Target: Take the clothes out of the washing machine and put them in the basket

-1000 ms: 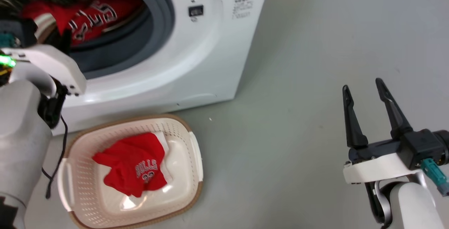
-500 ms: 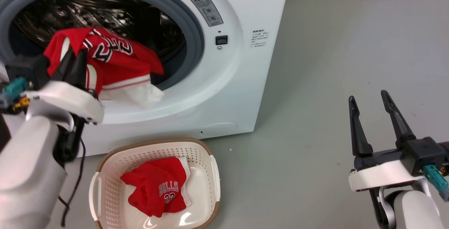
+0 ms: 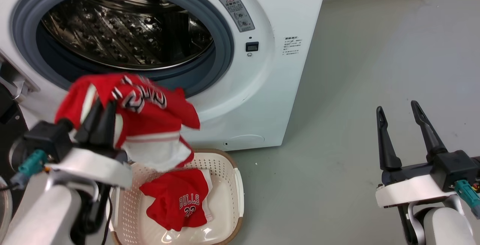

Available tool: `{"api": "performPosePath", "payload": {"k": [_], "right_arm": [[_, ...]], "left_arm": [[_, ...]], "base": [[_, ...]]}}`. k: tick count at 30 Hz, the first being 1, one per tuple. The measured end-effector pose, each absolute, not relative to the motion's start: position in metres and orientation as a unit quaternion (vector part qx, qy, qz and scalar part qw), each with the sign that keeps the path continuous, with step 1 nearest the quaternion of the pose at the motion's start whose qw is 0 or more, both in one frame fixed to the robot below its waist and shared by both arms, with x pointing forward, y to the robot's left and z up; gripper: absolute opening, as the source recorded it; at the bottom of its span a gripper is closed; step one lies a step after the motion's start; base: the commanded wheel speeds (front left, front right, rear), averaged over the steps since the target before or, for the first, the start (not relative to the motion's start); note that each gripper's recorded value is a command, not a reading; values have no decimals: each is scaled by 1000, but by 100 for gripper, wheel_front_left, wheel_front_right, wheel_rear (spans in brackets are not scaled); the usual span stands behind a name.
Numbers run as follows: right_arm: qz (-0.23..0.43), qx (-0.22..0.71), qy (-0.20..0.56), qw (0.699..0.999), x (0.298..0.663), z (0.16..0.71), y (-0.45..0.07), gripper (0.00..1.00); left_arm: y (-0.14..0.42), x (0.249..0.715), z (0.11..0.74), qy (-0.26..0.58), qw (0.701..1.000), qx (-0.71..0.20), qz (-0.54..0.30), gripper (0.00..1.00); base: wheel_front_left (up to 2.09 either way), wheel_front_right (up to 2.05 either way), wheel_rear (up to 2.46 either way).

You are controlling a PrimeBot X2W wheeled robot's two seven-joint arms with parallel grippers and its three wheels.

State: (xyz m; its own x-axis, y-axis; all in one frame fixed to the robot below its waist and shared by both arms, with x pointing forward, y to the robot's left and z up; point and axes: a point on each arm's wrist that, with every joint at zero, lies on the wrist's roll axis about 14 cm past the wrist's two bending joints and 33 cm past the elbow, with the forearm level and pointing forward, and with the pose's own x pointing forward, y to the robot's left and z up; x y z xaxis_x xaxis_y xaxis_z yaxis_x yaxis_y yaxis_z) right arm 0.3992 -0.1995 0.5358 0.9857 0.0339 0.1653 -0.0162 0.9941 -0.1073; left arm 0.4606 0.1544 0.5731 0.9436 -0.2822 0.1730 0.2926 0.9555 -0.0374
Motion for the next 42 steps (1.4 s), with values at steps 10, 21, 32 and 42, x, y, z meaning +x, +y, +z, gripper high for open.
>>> {"api": "performPosePath", "payload": {"k": [10, 21, 32, 42], "right_arm": [[17, -52, -62, 997, 413, 518, -197, 100], [11, -56, -28, 998, 444, 485, -206, 100], [-8, -66, 36, 997, 460, 428, -225, 100], [-12, -74, 79, 994, 466, 388, -233, 100]], "left_arm": [[159, 445, 443, 119, 981, -29, -148, 0], [162, 455, 301, 300, 940, 15, -164, 0], [141, 459, 198, 413, 887, 37, -203, 0], [145, 448, 131, 489, 850, 51, -190, 0]], "base": [[0, 0, 0], [0, 0, 0], [0, 0, 0], [0, 0, 0]]}}
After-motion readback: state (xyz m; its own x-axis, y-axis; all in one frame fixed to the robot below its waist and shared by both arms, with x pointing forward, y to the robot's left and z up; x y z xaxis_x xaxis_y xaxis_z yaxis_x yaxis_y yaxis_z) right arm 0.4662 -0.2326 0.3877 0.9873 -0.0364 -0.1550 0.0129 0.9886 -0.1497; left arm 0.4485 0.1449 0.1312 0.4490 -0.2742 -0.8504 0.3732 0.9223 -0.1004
